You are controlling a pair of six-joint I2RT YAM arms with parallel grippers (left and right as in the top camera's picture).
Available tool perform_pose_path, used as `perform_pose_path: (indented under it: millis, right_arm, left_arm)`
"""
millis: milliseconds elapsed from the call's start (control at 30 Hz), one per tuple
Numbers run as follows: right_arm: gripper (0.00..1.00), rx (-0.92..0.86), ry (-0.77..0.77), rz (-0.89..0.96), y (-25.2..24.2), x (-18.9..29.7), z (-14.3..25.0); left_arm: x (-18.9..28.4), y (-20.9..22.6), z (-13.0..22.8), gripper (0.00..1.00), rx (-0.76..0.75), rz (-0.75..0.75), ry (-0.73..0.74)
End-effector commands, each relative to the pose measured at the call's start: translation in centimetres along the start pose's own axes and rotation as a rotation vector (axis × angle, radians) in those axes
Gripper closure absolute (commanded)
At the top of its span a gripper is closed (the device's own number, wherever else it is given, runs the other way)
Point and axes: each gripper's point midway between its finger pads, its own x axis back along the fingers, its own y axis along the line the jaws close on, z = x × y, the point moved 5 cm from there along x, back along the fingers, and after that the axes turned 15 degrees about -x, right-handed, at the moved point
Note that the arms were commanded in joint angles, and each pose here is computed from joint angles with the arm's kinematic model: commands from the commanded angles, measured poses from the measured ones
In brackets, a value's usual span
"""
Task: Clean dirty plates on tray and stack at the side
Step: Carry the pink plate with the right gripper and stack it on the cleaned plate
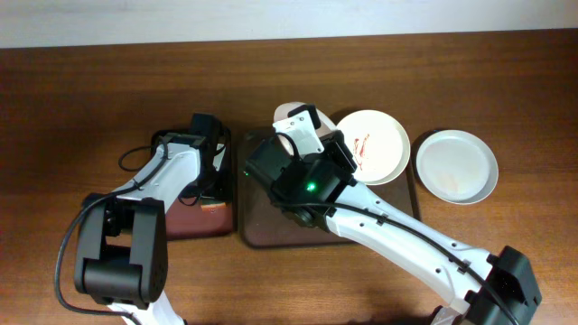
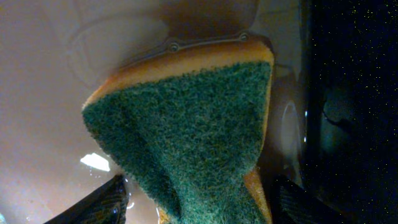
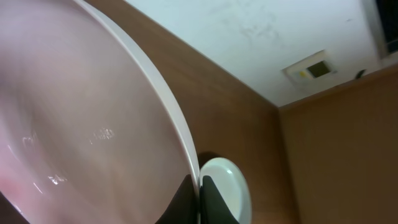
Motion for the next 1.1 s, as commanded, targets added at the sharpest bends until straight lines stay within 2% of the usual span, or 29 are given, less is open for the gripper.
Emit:
perform_pose_path:
  millis: [0, 67, 133, 200, 300, 467, 533, 600, 767, 900, 1067]
  right_arm:
    - [0.96, -0.014, -0.075, 0.077, -1.5, 0.8, -1.6]
    - [0.96, -0.018, -0.060, 0.048, -1.2, 0.8, -1.4]
    - [0.96, -0.050, 0.056, -0.107, 0.3, -0.3, -0.4]
    - [0.96, -0.175, 0.213, -0.217, 0.2, -2.9, 0.6]
    - [0.96, -0.315, 0.369, -0.285, -1.3, -6.2, 1.4]
    - [0.96, -0.714, 0.648, -0.405, -7.4, -13.1, 3.4]
    - [0.96, -0.917, 0.737, -0.379, -13.4, -16.5, 5.7]
    - [0.96, -1.046, 0.768, -0.312, -17.8, -18.4, 7.8]
    - [0.96, -1.230, 0.870, -0.104, -25.5, -20.6, 14.5]
    - [0.96, -1.279, 0.938, -0.003, -27.0, -20.8, 18.8]
    - [0.95, -1.267, 0.974, 0.007, -24.5, -21.7, 22.6]
  left_arm:
    - [0.0, 0.0, 0.0, 0.30, -0.002, 0.007, -0.004]
    - [0.0, 0.0, 0.0, 0.30, -0.002, 0.008, -0.005]
    - [0.0, 0.0, 0.0, 0.29, -0.002, 0.008, -0.005]
    - [0.0, 0.0, 0.0, 0.29, -0.002, 0.008, -0.005]
    - [0.0, -0.1, 0.0, 0.29, -0.002, 0.011, -0.005]
    - [0.0, -0.1, 0.0, 0.28, -0.002, 0.015, -0.006]
    - [0.0, -0.1, 0.0, 0.28, -0.002, 0.014, -0.006]
    - [0.0, -0.1, 0.0, 0.28, -0.002, 0.014, -0.006]
    - [0.0, -0.1, 0.0, 0.27, -0.002, 0.014, -0.007]
    - [0.0, -0.1, -0.1, 0.27, -0.002, 0.014, -0.007]
    - [0.0, -0.1, 0.0, 0.27, -0.002, 0.014, -0.007]
